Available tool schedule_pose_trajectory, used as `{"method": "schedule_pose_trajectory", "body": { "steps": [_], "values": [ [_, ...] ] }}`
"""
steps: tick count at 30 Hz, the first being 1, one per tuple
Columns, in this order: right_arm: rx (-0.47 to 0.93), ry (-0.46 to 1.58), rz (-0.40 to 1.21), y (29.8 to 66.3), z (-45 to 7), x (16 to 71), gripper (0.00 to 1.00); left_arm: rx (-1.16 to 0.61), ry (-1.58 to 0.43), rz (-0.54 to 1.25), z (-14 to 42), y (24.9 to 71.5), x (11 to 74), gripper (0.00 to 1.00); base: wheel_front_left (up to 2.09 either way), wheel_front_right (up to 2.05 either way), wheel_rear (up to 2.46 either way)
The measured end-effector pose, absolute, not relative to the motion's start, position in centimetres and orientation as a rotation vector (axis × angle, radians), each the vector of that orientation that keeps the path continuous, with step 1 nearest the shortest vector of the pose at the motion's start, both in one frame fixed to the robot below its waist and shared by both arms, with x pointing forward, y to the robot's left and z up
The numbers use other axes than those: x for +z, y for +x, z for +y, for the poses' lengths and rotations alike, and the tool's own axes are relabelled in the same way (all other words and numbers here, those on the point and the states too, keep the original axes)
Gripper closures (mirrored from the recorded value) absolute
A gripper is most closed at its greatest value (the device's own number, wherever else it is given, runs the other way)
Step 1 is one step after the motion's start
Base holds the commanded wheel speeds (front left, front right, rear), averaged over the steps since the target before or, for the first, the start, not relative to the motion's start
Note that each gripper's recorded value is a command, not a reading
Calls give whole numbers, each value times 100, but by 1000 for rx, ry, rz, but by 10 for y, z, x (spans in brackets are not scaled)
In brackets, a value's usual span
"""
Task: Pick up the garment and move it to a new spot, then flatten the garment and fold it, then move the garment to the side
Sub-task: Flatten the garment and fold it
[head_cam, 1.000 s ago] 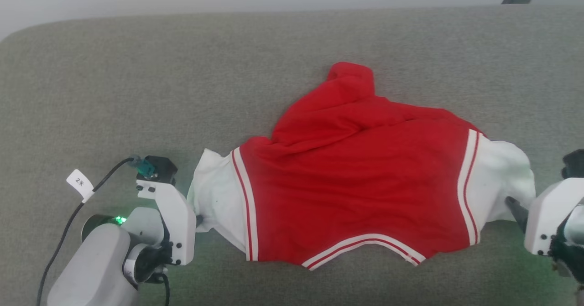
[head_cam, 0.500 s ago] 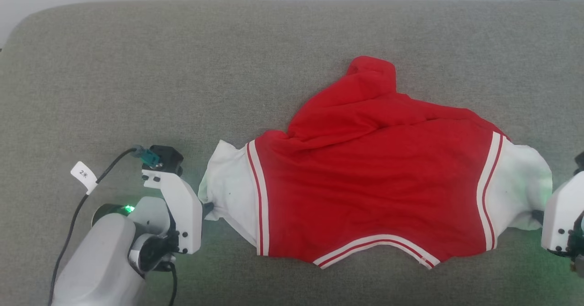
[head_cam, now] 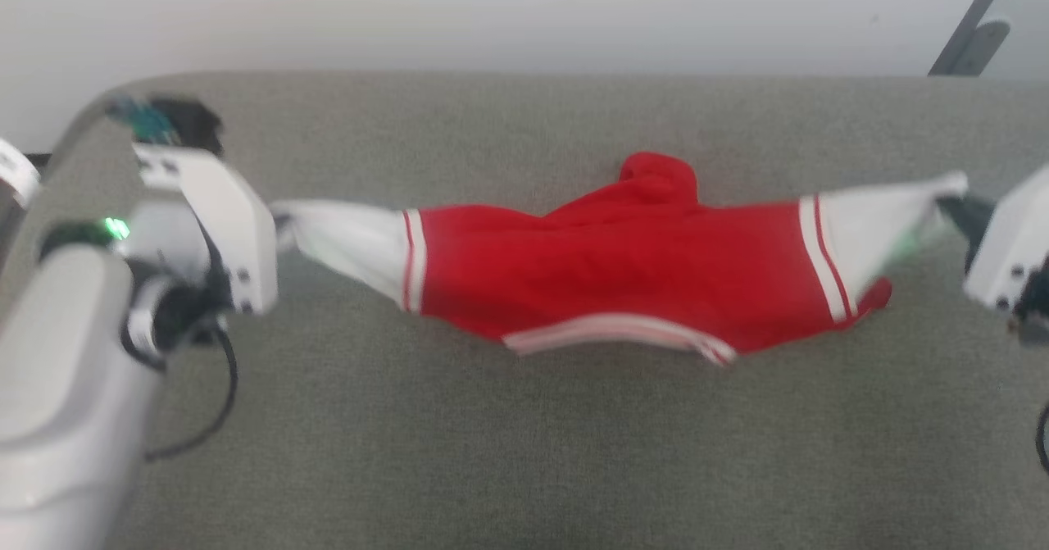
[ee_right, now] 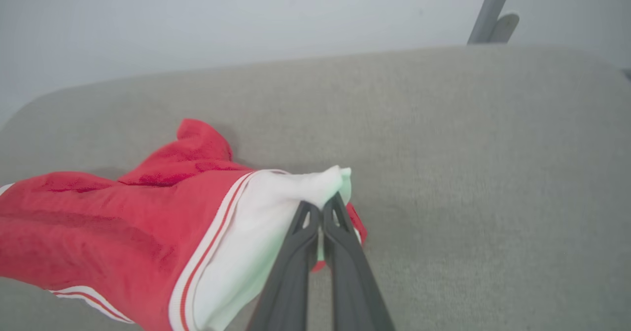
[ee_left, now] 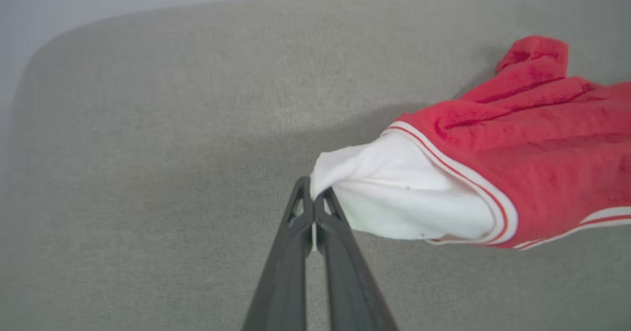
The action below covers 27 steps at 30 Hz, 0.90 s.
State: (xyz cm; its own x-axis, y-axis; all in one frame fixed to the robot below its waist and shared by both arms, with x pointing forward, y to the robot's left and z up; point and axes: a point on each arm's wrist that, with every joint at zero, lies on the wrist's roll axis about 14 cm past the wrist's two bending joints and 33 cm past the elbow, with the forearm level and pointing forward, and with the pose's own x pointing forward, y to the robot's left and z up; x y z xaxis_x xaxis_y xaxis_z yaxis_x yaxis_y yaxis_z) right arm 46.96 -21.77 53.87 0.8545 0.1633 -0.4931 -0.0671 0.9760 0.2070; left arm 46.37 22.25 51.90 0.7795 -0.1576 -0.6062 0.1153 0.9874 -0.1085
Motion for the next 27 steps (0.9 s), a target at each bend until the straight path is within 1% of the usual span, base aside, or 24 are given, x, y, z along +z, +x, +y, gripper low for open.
{"method": "schedule_pose_trajectory", "body": {
  "steps": [7, 13, 14, 17, 20, 27],
  "values": [
    [186, 178, 176, 493, -193, 658, 100, -153, -22, 373, 224, 487, 649, 100, 0, 0, 0],
    [209, 177, -30, 501, -182, 732, 100, -159, 6, 182, 218, 496, 738, 100, 0, 0, 0],
    [209, 177, -30, 501, -182, 732, 100, -159, 6, 182, 218, 496, 738, 100, 0, 0, 0],
    [217, 177, -101, 505, -177, 757, 100, -152, 14, 109, 218, 498, 770, 100, 0, 0, 0],
    [233, 173, -136, 510, -169, 774, 100, -137, 5, 66, 221, 501, 792, 100, 0, 0, 0],
    [253, 154, -176, 532, -155, 789, 100, -119, -2, 11, 225, 520, 808, 100, 0, 0, 0]
  ]
}}
